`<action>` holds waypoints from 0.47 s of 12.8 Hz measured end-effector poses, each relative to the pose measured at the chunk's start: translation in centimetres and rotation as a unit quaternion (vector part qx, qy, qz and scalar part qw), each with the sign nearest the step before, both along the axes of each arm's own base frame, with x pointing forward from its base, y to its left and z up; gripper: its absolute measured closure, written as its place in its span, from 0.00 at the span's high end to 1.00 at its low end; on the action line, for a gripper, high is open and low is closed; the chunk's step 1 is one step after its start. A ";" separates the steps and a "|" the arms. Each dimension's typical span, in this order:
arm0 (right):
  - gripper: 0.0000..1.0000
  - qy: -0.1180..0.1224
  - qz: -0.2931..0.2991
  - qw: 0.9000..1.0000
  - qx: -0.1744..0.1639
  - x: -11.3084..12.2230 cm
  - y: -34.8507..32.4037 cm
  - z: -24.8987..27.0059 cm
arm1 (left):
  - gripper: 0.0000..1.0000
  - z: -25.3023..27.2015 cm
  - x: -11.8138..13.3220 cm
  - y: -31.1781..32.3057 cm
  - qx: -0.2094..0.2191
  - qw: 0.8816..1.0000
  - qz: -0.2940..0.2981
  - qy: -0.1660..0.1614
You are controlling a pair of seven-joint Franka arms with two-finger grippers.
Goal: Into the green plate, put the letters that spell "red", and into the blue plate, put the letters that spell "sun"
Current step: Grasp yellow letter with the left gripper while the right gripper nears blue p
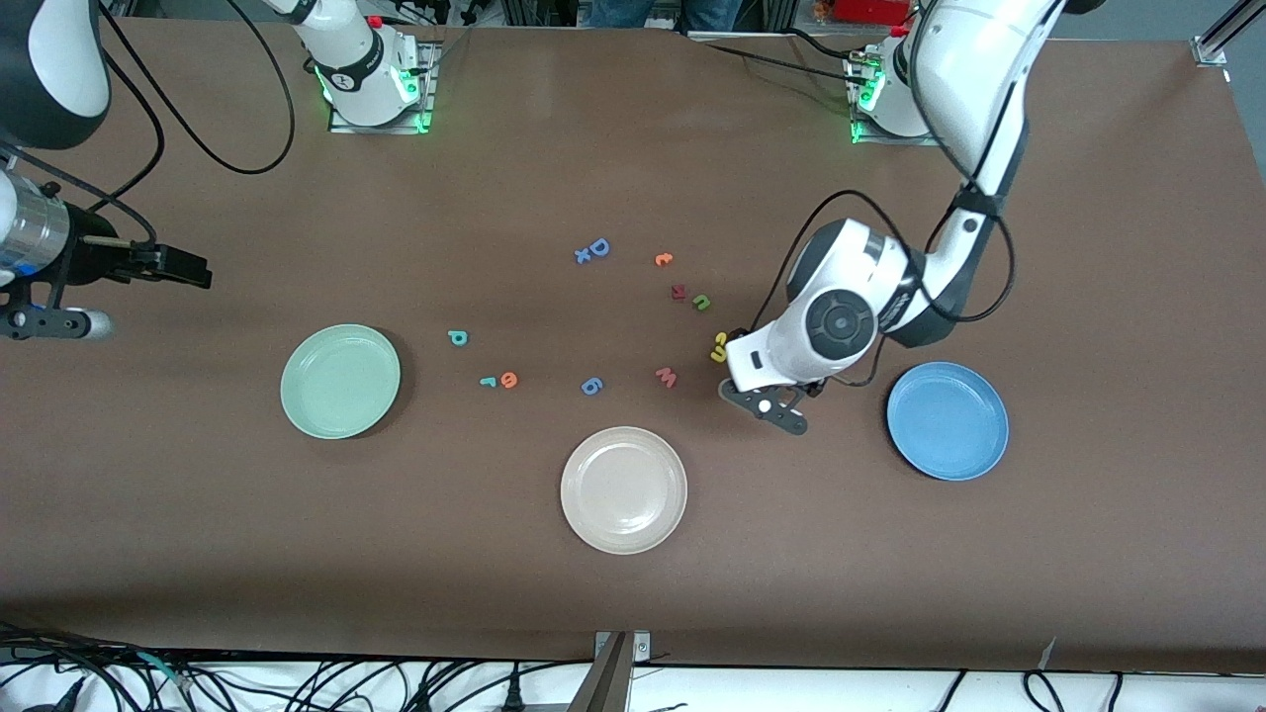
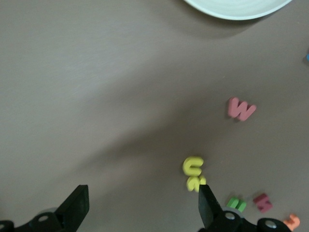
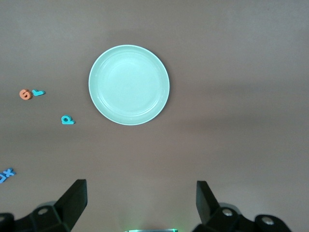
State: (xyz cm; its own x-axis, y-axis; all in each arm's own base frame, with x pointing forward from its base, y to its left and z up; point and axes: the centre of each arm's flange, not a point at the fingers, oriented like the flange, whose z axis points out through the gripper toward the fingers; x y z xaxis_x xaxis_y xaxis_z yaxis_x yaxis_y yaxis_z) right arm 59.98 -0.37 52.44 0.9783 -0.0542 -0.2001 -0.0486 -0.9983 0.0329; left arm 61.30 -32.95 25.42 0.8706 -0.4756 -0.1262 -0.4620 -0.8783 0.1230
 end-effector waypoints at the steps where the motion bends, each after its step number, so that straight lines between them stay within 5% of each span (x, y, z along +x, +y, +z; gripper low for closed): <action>1: 1.00 0.005 0.000 1.000 0.003 0.2 0.1 -0.7 | 1.00 -0.5 -0.1 -1.3 -0.004 1.000 -0.007 -0.007; 6: 1.00 0.017 -0.038 0.999 0.032 1.9 2.1 -4.6 | 1.00 -4.9 -3.9 -4.7 0.000 0.999 -0.033 -0.002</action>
